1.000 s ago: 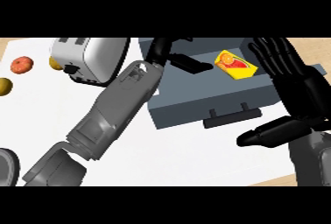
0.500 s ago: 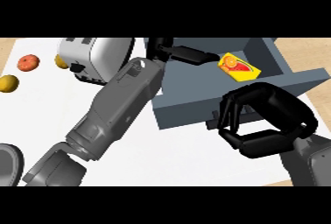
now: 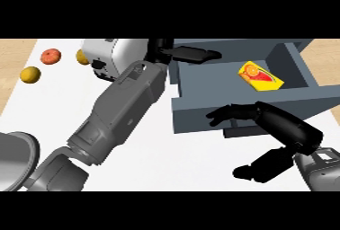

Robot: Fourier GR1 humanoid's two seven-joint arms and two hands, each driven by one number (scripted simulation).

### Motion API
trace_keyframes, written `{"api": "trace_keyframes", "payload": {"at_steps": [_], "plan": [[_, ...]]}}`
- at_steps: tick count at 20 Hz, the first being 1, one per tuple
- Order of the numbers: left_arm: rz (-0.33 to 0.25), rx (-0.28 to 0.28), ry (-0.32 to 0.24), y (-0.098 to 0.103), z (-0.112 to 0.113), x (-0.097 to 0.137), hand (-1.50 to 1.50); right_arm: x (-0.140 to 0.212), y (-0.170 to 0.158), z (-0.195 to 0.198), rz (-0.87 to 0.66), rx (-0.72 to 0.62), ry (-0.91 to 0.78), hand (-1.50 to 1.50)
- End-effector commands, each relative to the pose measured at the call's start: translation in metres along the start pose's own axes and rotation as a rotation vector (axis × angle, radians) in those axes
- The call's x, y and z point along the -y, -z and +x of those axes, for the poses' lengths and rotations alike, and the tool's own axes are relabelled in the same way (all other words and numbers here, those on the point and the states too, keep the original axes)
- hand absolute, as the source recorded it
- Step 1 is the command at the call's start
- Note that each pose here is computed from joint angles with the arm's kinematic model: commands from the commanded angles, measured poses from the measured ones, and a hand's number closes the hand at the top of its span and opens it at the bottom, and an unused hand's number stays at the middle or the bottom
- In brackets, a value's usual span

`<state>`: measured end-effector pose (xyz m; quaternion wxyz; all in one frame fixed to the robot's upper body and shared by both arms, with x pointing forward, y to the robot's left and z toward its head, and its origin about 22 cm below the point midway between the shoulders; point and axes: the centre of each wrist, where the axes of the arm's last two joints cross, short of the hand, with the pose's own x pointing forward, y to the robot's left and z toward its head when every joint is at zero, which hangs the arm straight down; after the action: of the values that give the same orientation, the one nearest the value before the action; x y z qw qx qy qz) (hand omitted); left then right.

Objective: Pick up the cup, place it into the drawer and close the drawer

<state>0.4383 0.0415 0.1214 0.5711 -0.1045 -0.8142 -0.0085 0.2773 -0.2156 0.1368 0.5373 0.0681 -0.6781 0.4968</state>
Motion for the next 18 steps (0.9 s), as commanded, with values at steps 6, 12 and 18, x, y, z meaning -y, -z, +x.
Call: {"api": "trace_keyframes", "payload": {"at_steps": [6,12,18], "plan": [[0.005,0.000,-0.100,-0.014,-0.017,-0.015,-1.50,-0.055,0.023,-0.083,0.027,-0.251,-0.121,-1.50],[0.057,0.037,-0.109,-0.012,-0.009,-0.054,-1.50,-0.046,0.052,-0.130,0.077,-0.348,-0.159,1.50],[0.005,0.019,-0.124,-0.035,-0.024,-0.079,-1.50,-0.012,0.061,-0.157,-0.079,-0.317,-0.143,1.50]]}}
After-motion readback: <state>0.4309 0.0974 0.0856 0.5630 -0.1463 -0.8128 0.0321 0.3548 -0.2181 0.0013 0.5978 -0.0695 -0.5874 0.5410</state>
